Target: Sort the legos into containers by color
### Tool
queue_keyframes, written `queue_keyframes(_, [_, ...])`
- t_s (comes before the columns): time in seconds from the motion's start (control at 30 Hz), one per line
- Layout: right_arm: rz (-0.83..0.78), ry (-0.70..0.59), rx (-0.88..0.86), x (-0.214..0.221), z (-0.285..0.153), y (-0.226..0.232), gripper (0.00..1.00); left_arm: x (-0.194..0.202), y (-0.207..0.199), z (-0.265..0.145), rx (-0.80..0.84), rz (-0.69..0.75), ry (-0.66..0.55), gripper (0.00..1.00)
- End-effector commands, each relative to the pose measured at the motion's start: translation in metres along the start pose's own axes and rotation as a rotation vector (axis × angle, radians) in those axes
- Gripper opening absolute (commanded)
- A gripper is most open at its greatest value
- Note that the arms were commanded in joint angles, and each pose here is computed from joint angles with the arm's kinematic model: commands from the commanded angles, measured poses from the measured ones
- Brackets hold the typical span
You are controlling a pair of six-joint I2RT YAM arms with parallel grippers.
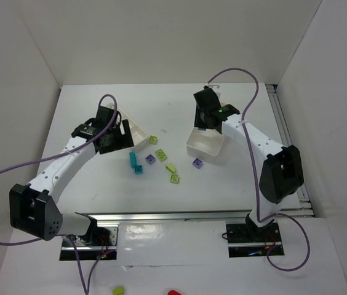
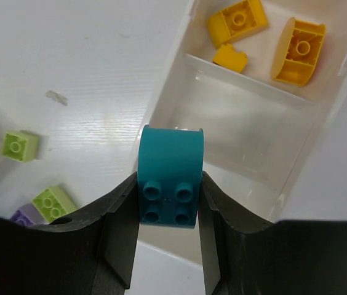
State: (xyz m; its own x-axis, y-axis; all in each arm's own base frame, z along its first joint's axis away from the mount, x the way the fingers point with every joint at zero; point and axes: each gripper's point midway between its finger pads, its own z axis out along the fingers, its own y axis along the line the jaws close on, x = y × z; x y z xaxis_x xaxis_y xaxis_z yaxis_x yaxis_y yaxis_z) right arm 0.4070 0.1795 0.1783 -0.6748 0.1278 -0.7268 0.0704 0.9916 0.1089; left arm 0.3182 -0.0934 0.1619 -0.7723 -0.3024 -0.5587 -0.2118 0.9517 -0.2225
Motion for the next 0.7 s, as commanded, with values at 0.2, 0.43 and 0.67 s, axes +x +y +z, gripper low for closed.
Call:
queue_keyframes(0.2, [0.003,-0.026,0.063,-0.005,0.033,-0.027,0.41,0.065,-0.016,0.022,0.006,0.035,0.152,0.92])
queue_keyframes(0.43, [0.016,0.01,0.093,-0.001,0.063,-0.047,0.47,0.084,-0.017,0.04,-0.032,0.057,0.199,0.92])
queue_keyframes(0.67, [0.023,0.016,0.089,-0.006,0.068,-0.046,0.7,0.089,-0.014,0.048,-0.05,0.084,0.226,0.93])
